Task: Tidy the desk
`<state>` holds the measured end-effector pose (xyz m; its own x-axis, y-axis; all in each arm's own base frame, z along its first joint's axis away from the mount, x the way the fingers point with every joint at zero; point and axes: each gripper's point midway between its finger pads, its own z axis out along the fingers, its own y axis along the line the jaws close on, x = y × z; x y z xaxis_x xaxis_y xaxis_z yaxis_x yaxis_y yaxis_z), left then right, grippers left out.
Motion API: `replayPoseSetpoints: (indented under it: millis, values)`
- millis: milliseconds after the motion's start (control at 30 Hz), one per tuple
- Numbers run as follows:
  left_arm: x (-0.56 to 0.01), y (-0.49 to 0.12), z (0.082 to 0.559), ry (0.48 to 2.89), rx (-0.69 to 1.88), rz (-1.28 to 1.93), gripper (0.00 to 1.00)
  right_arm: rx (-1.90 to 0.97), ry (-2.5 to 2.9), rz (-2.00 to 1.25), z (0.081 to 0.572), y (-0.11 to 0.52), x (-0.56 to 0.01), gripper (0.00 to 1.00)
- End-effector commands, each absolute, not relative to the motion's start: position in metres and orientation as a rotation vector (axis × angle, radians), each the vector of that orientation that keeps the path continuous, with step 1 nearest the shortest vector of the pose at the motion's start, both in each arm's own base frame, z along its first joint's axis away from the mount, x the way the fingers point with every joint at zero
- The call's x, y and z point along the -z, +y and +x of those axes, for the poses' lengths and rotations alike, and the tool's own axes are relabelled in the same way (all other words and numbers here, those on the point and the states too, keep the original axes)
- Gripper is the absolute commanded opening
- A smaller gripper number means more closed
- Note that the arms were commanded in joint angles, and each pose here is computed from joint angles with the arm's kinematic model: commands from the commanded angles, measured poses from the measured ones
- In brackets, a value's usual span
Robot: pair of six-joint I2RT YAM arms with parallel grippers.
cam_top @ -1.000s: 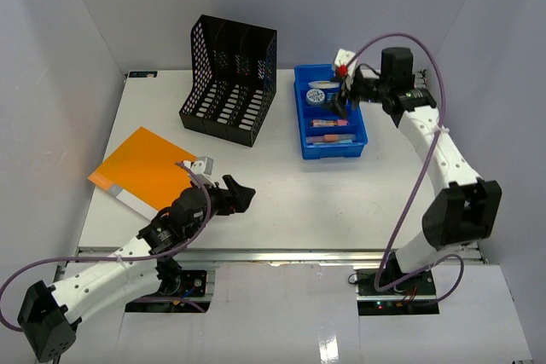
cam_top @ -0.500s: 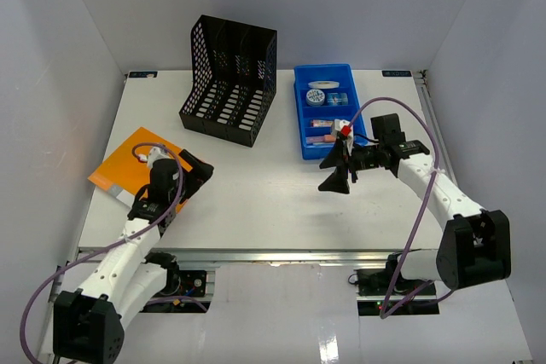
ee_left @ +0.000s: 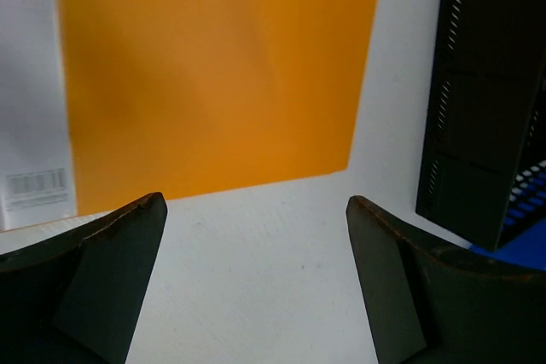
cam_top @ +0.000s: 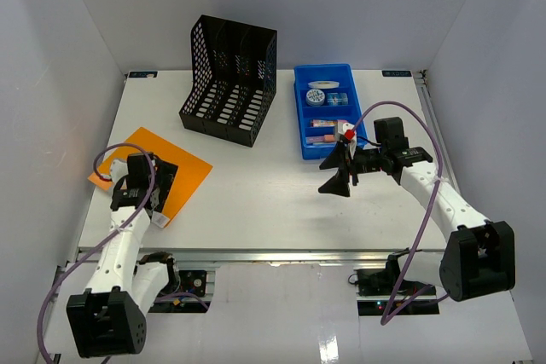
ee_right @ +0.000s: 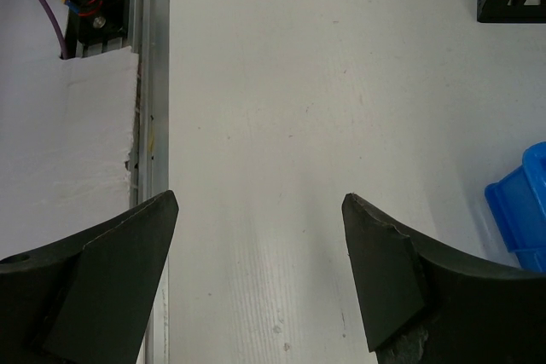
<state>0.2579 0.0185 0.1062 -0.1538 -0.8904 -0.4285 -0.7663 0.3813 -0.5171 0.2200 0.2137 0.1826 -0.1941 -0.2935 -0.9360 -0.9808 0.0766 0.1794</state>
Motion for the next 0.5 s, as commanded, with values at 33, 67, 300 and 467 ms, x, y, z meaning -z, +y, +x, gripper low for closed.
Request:
replayPoseSetpoints:
  millis: [33, 67, 300, 467]
  values:
    - [-0.101, 0.05, 0.242, 1.94, 0.047, -1.565, 0.97, -1.121, 1.575, -1.3, 0.221, 0.213, -0.186, 0.84]
    - [-0.1, 0.055, 0.242, 1.945, 0.015, -1.573, 0.97, -1.125, 1.575, -1.301, 0.221, 0.213, -0.185, 0.84]
    - [-0.094, 0.091, 0.242, 1.949, -0.105, -1.553, 0.97, -1.152, 1.604, -1.296, 0.22, 0.213, -0.178, 0.84]
    - [-0.078, 0.101, 0.243, 1.986, -0.038, -1.58, 0.97, -1.153, 1.62, -1.292, 0.222, 0.213, -0.174, 0.84]
